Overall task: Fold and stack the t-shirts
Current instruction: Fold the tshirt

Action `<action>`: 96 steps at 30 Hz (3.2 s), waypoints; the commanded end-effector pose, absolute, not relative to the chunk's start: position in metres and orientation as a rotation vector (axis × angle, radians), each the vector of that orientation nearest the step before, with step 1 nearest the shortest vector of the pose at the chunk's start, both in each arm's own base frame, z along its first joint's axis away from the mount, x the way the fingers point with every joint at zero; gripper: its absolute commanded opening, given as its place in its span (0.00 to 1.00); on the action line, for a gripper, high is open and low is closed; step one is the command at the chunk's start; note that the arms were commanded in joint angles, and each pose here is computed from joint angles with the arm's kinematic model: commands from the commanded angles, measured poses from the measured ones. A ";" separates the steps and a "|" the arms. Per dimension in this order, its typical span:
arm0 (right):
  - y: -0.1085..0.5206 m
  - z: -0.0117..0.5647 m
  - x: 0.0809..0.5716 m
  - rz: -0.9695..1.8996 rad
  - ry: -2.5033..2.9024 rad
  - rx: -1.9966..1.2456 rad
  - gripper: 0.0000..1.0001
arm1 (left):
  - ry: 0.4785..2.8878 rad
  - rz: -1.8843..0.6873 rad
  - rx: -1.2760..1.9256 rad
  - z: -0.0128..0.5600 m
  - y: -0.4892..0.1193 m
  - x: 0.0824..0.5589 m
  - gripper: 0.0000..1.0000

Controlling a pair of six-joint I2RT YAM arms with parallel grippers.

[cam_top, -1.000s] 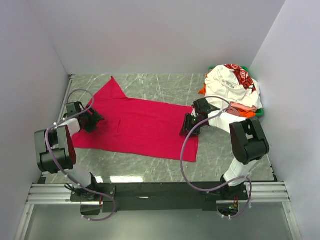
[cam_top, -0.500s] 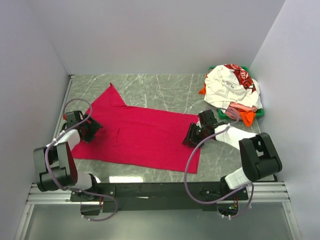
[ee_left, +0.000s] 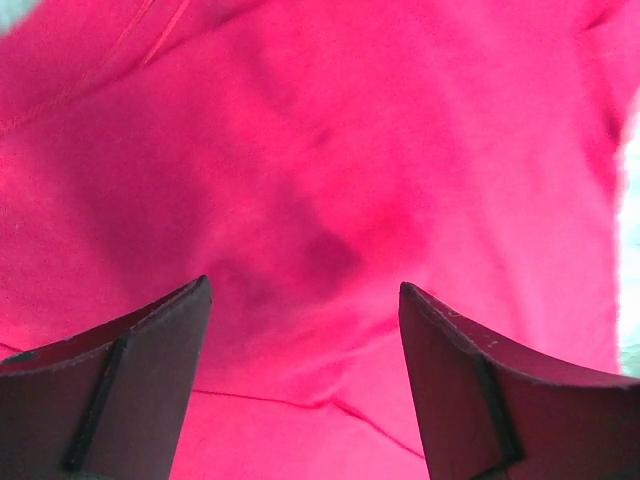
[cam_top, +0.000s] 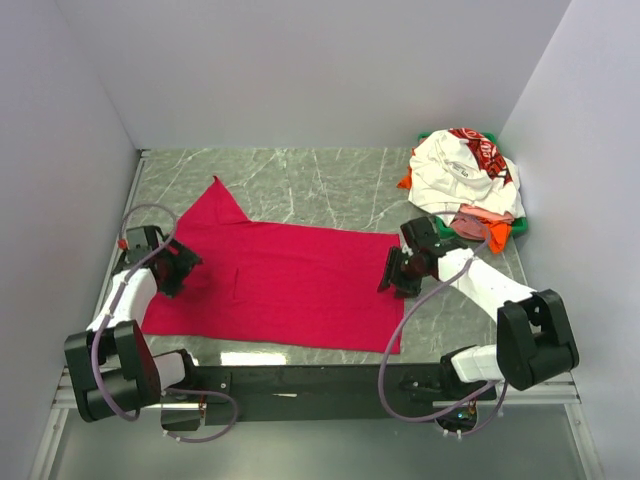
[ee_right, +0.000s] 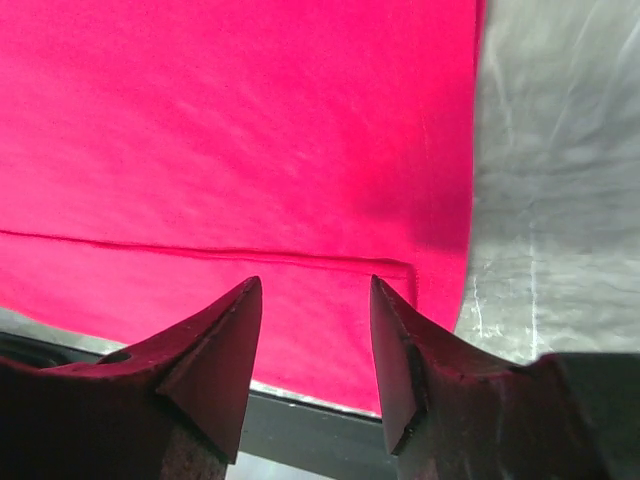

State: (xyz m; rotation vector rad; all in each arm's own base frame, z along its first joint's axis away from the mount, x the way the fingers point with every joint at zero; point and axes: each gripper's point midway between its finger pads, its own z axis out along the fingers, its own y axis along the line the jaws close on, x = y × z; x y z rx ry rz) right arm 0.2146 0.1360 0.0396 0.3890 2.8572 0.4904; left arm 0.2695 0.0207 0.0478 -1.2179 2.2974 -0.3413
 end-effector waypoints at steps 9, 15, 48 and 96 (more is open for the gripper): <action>0.105 0.117 0.308 0.353 2.643 0.369 0.56 | 2.144 -0.322 -1.081 0.128 0.050 0.366 0.82; 0.091 0.112 0.352 0.322 2.625 0.384 0.56 | 2.167 -0.313 -0.988 0.140 0.039 0.428 0.81; 0.080 0.019 0.409 0.214 2.759 0.414 0.40 | 2.299 -0.592 -0.778 0.085 -0.014 0.559 0.78; 0.084 0.021 0.413 0.235 2.780 0.409 0.11 | 2.289 -0.502 -0.864 0.037 -0.016 0.616 0.04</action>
